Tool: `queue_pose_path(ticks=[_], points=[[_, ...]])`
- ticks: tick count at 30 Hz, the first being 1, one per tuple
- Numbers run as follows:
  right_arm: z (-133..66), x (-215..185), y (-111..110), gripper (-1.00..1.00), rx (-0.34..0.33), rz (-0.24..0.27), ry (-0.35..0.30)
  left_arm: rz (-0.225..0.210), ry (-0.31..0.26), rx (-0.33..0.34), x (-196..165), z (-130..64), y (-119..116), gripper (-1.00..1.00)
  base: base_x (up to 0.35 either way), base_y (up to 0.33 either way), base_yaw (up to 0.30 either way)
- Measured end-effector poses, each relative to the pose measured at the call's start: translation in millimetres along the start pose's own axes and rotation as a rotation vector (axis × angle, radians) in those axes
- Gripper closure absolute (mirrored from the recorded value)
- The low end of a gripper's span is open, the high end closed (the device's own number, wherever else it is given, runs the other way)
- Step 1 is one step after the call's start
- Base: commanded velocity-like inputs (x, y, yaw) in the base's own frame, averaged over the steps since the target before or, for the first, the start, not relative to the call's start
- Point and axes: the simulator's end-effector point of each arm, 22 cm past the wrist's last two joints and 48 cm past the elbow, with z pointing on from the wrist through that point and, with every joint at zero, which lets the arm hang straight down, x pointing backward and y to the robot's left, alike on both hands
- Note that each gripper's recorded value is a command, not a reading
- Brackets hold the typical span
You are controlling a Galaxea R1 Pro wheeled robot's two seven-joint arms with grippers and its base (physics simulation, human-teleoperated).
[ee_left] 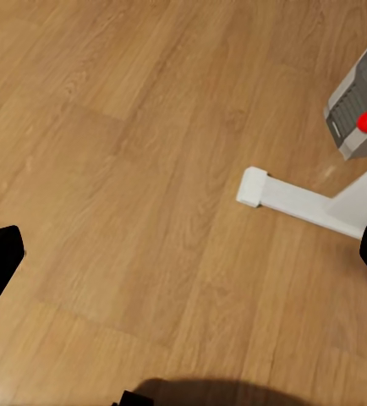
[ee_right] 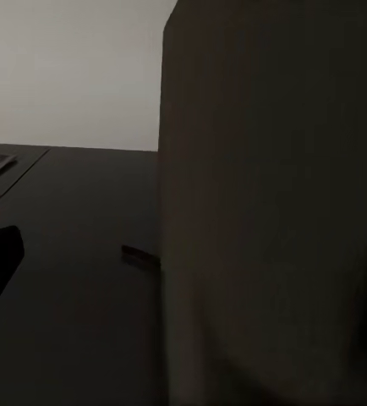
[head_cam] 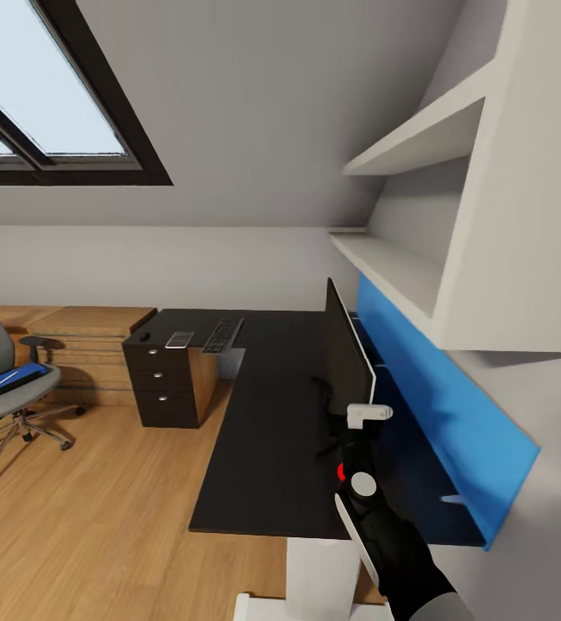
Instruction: In the bedroom, organize the workspace by keeping the computer under the desk, ensuring the monitor is on the desk, placing the keyboard on the desk next to the monitor, placing the mouse on the desk next to the keyboard, moving the folder from the swivel chair onto the desk next to the mouse, stacking the notebook on top of the folder with the pen on top of the notebook, and positioning the swivel chair next to the desk.
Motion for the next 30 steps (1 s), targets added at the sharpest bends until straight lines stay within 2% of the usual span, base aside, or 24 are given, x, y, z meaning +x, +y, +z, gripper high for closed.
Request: queue_pose_path(ticks=[6,22,30], points=[[0.0,-0.3,0.4,-1.0,-0.001,0.0,-0.001,0.0,0.002,-0.001,0.7,-0.3,0.1,-1.0,0.0,0.11,0.0],[-0.1,-0.2,0.5,-1.0,-0.001,0.0,0.0,0.0,0.002,0.001,0.8,-0.3,-0.2,-1.0,0.0,0.007,0.0],[-0.1,-0.4,0.8,-1.0,-0.002,0.0,-0.001,0.0,0.001,0.001,0.4,-0.1,-0.4,-1.0,0.0,-0.157,0.0]])
